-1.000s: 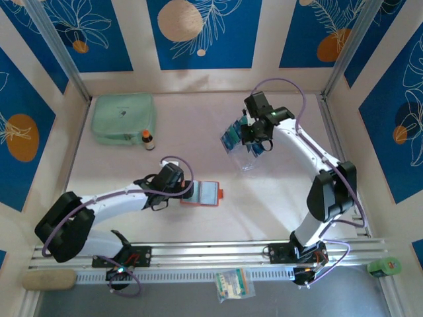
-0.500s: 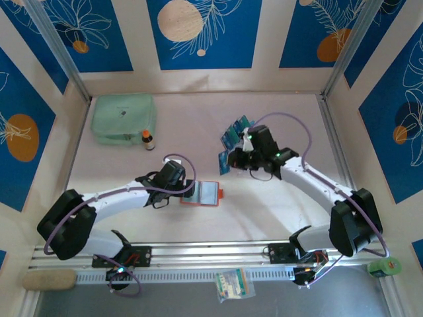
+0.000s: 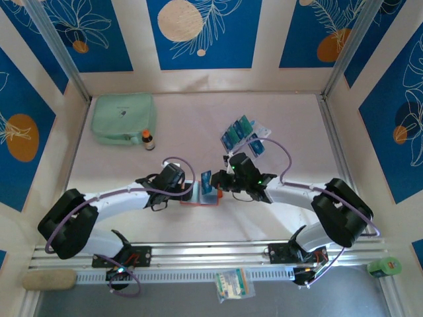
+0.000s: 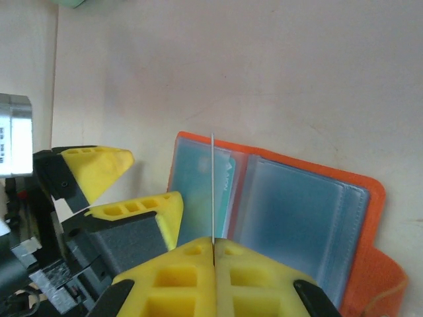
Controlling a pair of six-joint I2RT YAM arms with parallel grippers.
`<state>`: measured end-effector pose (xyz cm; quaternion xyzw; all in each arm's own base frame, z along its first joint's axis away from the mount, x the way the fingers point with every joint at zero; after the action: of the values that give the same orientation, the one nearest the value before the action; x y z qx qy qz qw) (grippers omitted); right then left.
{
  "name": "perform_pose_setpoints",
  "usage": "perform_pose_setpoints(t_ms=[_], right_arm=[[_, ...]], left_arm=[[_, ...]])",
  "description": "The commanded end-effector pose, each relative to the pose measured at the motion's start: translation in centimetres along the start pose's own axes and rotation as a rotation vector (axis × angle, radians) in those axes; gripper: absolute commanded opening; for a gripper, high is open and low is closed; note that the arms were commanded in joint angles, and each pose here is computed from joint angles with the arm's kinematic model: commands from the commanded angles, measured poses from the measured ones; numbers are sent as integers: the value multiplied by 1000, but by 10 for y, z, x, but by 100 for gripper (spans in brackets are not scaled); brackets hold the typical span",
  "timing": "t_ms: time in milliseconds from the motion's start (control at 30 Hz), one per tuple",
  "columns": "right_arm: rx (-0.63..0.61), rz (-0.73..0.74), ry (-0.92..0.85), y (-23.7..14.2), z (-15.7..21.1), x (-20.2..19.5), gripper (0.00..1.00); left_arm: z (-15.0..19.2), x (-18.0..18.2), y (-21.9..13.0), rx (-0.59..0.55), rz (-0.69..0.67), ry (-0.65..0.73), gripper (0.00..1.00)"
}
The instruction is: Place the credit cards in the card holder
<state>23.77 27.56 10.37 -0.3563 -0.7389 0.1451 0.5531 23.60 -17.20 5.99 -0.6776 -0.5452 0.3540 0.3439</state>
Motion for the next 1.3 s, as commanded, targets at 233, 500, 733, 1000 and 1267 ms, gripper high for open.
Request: perform_pose_setpoints(t_ms=[233,500,733,1000,1267], right_arm=[[-79,-22,19,18,-1,2,0],[-89,-11,22,27,5,-1,0],[-100,5,33,30,9,-6,0],[-95,18,47,35,15,-12,0],[-97,30,64,36,21,-17,0]], left_arm=[[18,16,3,48,-59,-31,100],[20,18,2,52,-64,-35,100],[21,19,1,52,-65,-36,100],[22,19,1,52,-64,-36,100],[22,19,1,48,-61,-37,100]])
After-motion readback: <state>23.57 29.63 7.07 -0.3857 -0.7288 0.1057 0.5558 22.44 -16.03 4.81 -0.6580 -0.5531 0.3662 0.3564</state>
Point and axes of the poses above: each hand's point on the last joint's axis, 136 mm out from that joint toward the fingers, its own y axis out along the fingers, its own x axis along the line the jaws close on, z = x × y, the point moved 3 cm from there along -y, back along the fingers
